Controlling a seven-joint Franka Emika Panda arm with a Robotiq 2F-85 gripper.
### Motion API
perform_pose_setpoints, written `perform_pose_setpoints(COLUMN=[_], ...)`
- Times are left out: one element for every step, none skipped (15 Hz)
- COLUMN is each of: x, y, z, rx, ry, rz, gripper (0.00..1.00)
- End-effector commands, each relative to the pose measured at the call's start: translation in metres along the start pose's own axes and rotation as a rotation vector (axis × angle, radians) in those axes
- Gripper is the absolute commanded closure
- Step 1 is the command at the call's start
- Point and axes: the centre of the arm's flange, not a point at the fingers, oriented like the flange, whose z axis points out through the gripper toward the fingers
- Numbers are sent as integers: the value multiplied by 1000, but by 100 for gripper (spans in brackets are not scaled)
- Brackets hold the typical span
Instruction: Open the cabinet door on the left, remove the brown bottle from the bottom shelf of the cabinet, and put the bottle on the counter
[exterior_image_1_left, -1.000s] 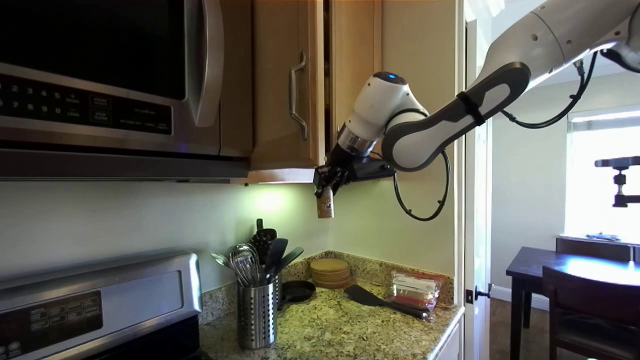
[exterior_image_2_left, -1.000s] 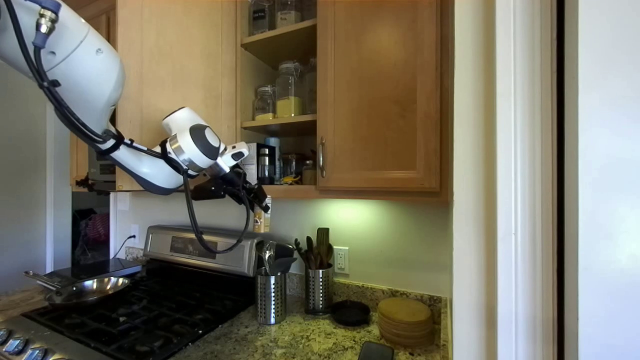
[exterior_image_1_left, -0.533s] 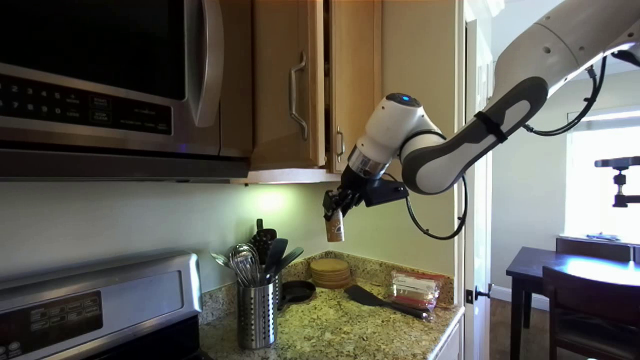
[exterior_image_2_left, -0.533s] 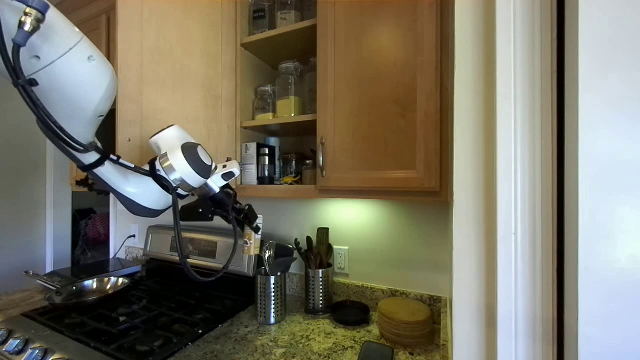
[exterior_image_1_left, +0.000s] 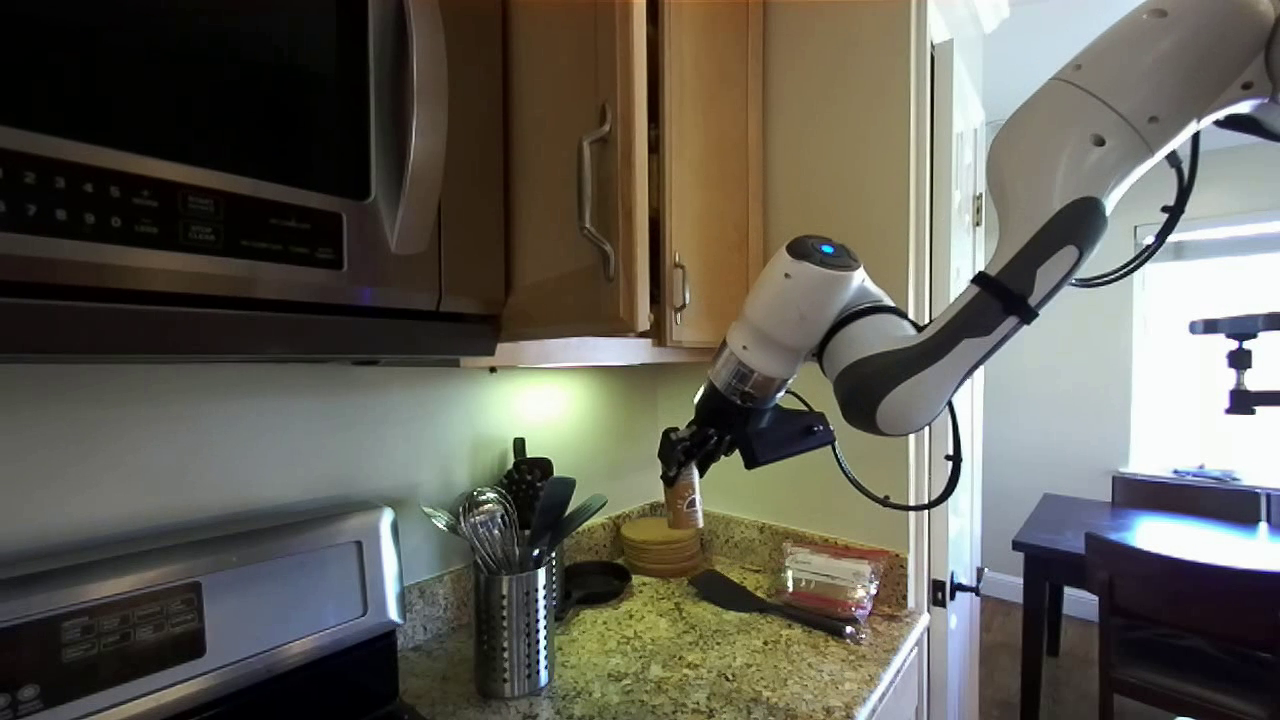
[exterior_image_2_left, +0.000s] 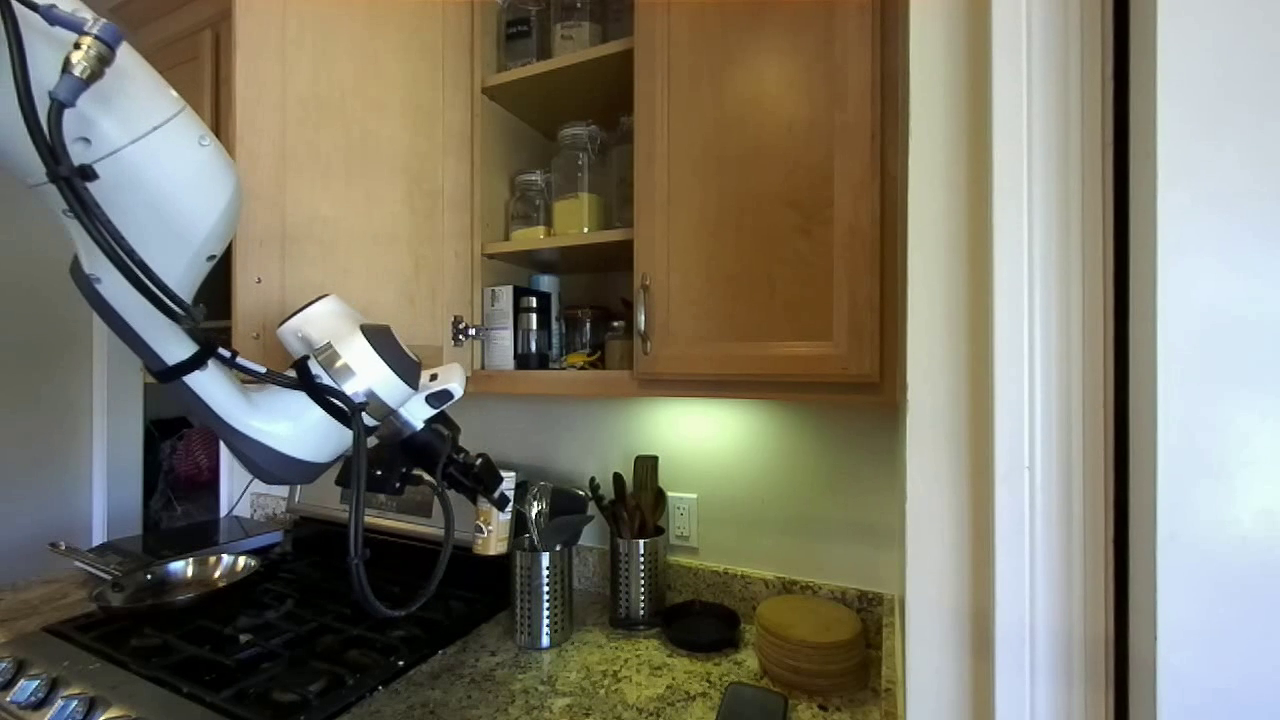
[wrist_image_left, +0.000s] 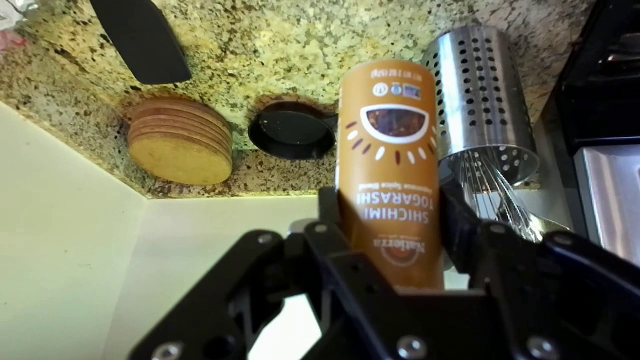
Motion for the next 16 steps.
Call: perform_pose_setpoints(x=[-26,-31,-35,-41,-46,-50,-54,-57,-60,-61,-62,-63,-62,-62,-62,-63], y=[-3,-5,-7,-10,-12,-14,-16,-18,-21,-23,-25,-27,-28,-28,-28,-29], z=[26,32,39,45,53,59,65,70,75,80,85,89,94,98,103,107], rx=[2,2,6,6,15,28,38,51,64,76,82,86,91,90,89,88], ry=[22,21,18,12,10,9,11,12,15,18,21,27,32,37,43,50], rz=[31,34,36,36,39,45,49,54,60,64,64,60,57,53,48,42], gripper=[74,74,74,74,74,74,74,74,74,74,74,74,74,74,74,74])
